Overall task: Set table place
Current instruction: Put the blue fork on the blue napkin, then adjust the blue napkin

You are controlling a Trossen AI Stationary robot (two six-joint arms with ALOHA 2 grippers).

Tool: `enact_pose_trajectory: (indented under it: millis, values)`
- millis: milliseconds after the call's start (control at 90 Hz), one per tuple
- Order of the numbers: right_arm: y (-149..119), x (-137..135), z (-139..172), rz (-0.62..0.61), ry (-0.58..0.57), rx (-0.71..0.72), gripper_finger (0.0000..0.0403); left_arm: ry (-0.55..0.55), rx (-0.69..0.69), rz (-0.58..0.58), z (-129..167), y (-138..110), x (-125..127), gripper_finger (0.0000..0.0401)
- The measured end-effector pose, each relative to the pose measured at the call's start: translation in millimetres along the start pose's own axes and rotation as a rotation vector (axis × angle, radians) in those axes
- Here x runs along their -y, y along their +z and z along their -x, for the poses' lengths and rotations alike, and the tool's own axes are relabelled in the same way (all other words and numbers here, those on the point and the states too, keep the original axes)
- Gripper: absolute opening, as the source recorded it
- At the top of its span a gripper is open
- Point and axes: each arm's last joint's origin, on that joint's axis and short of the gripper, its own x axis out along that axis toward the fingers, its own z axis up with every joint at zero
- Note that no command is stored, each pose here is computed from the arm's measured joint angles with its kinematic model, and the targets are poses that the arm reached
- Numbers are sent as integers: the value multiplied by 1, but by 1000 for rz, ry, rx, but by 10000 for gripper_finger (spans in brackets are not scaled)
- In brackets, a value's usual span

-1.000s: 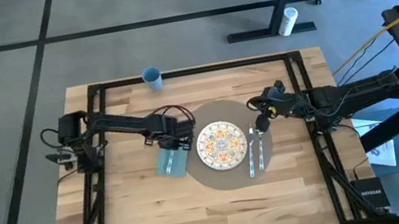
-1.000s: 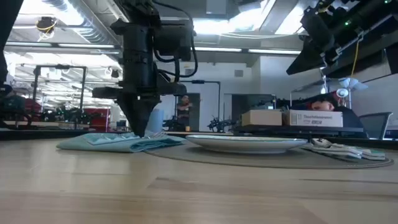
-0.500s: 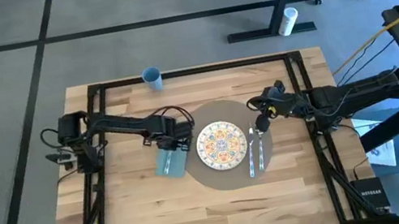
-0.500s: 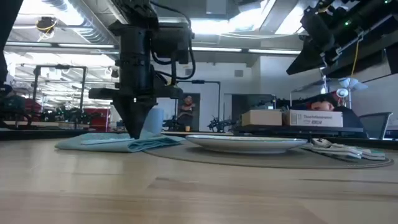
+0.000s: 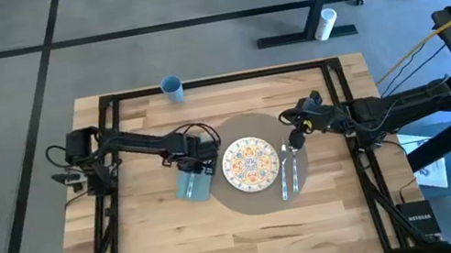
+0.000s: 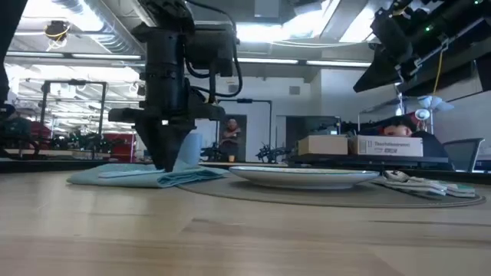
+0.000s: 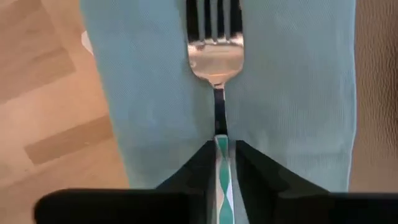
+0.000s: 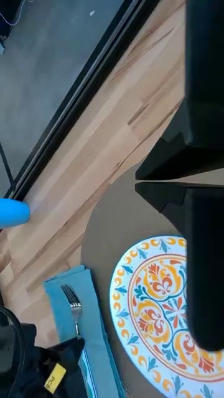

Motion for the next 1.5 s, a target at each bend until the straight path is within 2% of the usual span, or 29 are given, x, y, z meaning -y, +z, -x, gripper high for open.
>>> enact_pose_trajectory:
  millis: [167,322,556,744,867,978,1022,1133,1278,1500]
  values:
    - [0,0,0,0,0,0,3,-10,-35,-21,0,-1,0,97]
    - [0,0,0,0,0,0,3,-38,-96,-55,0,-3,1,98]
    - [0,0,0,0,0,0,3,-70,-103,-96,10,-3,-1,63]
    - [0,0,0,0,0,0,3,-108,-32,-102,28,0,-6,22]
    - [0,0,0,-1,0,1,3,-119,-4,-153,31,0,-5,4]
    - [0,0,0,-1,9,-3,3,-99,-4,-319,27,2,-6,1]
    - [0,0,0,0,9,-4,3,-70,13,-337,26,4,-9,0]
    - [0,0,0,0,9,-4,3,17,84,-320,25,14,-17,0]
    - [0,0,0,0,10,-4,3,52,99,-295,20,25,-26,0]
    - [-1,0,0,3,7,-9,3,88,72,-260,4,18,-36,0]
